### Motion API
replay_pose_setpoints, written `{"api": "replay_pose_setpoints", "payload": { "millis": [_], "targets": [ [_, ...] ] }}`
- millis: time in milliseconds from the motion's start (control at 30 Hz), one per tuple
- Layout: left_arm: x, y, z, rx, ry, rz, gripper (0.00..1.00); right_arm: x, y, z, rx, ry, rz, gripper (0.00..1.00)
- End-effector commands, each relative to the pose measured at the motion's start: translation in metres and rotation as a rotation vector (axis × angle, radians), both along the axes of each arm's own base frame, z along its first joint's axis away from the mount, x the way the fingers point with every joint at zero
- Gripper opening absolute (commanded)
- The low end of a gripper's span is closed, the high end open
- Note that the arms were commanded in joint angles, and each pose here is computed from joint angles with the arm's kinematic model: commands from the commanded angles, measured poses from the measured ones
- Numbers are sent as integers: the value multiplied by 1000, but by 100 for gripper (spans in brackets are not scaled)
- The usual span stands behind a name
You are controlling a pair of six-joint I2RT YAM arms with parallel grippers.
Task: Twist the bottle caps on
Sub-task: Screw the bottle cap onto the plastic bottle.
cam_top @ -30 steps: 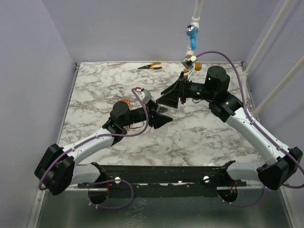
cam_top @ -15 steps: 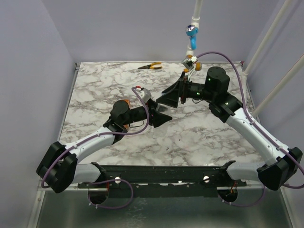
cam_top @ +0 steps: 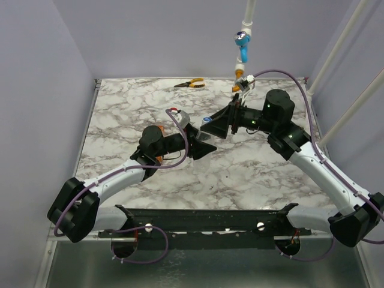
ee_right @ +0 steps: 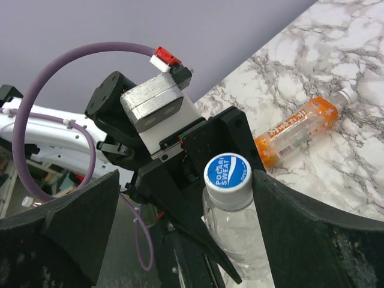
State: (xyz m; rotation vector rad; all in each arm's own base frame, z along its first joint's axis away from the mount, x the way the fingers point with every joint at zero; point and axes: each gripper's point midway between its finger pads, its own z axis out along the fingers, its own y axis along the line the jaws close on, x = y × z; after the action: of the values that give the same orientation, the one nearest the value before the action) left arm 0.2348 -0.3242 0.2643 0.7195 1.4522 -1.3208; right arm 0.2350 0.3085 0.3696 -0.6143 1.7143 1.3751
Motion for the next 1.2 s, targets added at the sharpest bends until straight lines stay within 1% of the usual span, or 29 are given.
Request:
{"api": "replay_pose_setpoints", "payload": {
  "millis": [0, 133, 267, 333, 533, 633, 733, 800, 933, 1167],
  "targets": [
    [19, 7, 3, -10, 1, 66, 25, -24, -11, 3, -10, 22, 12, 93],
    [15, 7, 12, -20, -25, 45, 26, -22, -24, 6, -29, 14, -74, 94],
    [-1, 5, 25, -50, -67, -33, 26, -1, -34, 2, -65, 43, -214, 96],
    [-7, 5, 28, -62, -73, -68, 26, 9, -31, -1, -70, 52, -237, 98],
    [-22, 2, 36, -96, -79, -145, 26, 29, -12, -1, -86, 43, -201, 98],
    [-27, -1, 34, -95, -64, -176, 26, 32, 2, -2, -79, 48, -166, 98],
    [-24, -3, 30, -92, -51, -170, 26, 27, 17, 0, -79, 41, -142, 98],
    [-23, -4, 28, -90, -41, -173, 26, 24, 23, 2, -78, 33, -137, 96],
    [-21, -5, 27, -93, -36, -170, 26, 22, 24, 3, -77, 28, -146, 95],
    [-4, -5, 11, -83, 21, -100, 25, 13, 20, 0, -74, 37, -146, 94]
  ]
}}
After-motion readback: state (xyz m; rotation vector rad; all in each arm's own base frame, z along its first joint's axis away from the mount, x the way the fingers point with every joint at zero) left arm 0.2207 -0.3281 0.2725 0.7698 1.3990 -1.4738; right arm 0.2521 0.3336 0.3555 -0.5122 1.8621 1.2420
